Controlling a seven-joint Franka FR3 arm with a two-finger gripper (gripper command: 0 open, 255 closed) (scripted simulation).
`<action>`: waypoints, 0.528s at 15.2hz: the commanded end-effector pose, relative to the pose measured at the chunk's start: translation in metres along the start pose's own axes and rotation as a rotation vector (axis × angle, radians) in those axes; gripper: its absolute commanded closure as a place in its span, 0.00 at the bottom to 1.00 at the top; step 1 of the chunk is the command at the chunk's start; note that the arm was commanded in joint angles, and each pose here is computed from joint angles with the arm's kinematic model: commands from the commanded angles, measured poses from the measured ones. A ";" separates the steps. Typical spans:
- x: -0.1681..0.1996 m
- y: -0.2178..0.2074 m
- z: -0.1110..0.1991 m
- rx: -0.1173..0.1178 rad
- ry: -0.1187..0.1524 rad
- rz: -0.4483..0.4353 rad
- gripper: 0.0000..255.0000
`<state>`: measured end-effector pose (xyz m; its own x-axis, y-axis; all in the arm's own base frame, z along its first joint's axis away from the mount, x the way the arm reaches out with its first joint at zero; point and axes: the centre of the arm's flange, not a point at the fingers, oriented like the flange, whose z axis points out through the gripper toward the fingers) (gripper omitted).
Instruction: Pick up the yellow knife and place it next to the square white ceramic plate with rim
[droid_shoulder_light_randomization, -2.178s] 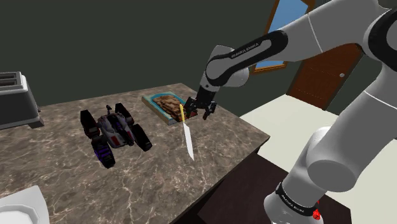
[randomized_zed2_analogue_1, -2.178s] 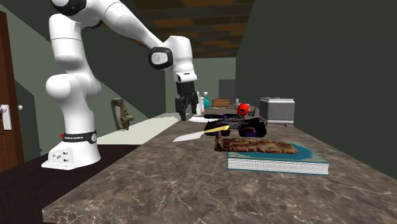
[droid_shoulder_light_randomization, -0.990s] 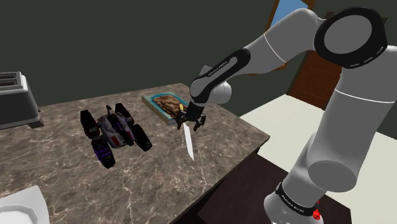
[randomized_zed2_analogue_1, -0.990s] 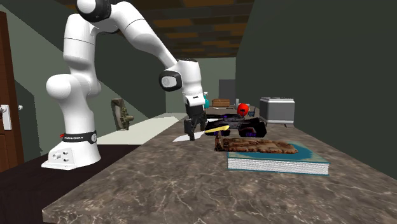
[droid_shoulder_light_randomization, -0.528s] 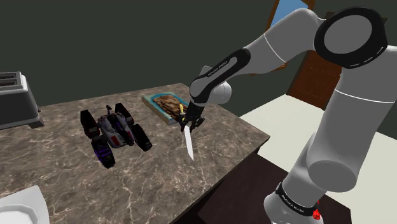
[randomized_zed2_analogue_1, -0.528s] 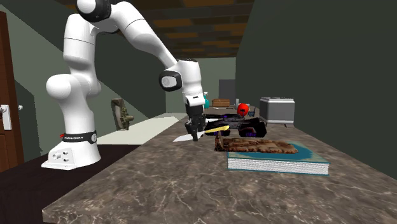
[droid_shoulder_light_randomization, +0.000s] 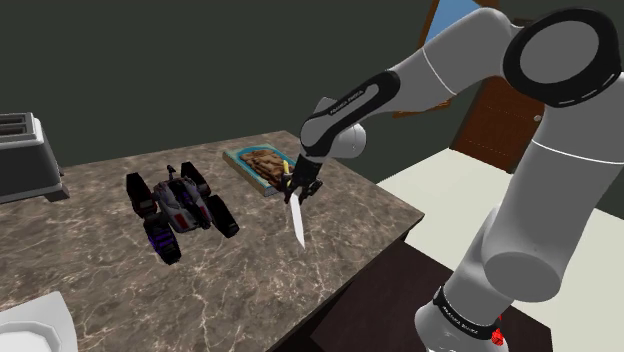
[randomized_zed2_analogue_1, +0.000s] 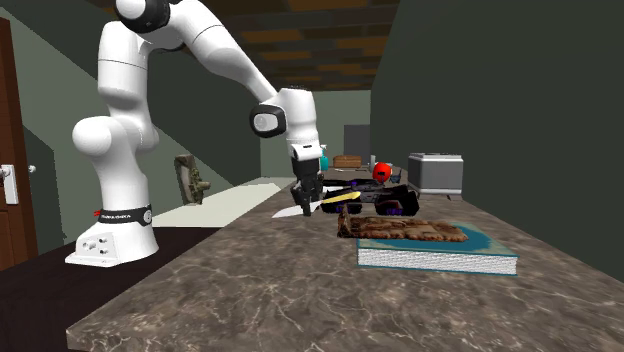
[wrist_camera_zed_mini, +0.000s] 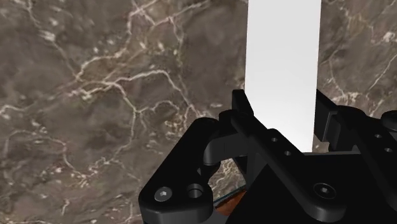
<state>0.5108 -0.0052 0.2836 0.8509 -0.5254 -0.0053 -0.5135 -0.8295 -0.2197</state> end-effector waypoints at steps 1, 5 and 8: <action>0.000 -0.002 -0.010 0.000 0.000 0.000 1.00; 0.000 -0.007 -0.031 0.000 0.000 0.000 1.00; 0.000 -0.010 -0.046 0.000 0.000 0.000 1.00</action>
<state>0.5109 -0.0068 0.3255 0.8509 -0.5253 -0.0053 -0.5134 -0.8295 -0.2198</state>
